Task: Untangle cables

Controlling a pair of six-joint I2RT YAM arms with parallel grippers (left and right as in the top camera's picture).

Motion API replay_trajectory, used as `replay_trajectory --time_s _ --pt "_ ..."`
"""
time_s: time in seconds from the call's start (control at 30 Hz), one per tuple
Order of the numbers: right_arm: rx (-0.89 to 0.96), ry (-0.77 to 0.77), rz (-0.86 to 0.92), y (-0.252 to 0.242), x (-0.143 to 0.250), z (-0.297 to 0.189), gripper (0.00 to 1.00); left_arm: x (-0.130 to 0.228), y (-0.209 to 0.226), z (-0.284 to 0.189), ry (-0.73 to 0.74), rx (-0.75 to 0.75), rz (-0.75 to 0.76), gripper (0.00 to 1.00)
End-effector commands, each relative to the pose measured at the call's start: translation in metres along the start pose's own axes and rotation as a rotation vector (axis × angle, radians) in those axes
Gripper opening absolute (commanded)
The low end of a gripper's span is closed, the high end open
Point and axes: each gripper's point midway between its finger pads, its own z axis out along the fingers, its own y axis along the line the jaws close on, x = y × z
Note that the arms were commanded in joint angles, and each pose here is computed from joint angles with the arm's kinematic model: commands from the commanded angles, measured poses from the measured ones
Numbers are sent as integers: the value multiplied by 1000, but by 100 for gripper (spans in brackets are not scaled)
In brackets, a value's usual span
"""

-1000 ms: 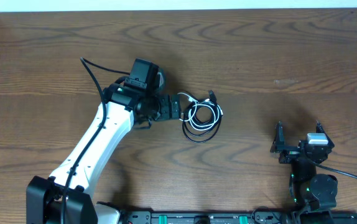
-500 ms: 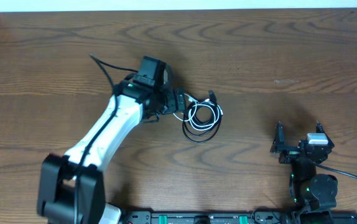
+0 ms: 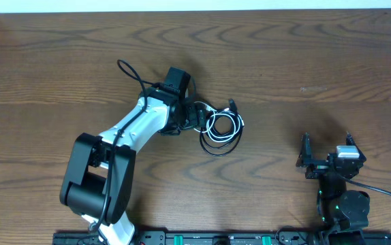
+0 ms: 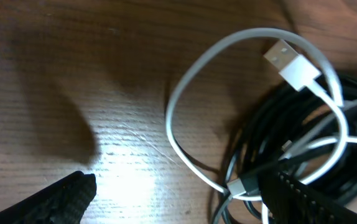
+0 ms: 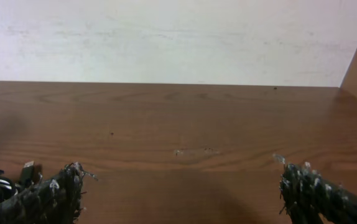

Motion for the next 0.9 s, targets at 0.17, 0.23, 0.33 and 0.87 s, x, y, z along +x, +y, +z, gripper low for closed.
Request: replay_trajectory --time_s 0.17,0.23,0.33,0.87 --pt "8 -1 10 -2 1 0 99 -9 18 7 -59 -101 -88 90" --pt "9 -1 10 -2 1 0 99 -11 17 7 -66 -98 -87 89" --pt "8 -1 10 -2 1 0 99 -16 24 5 -100 -137 -111 85" --pt "8 -1 10 -2 1 0 99 -26 31 4 -166 -175 -198 74"
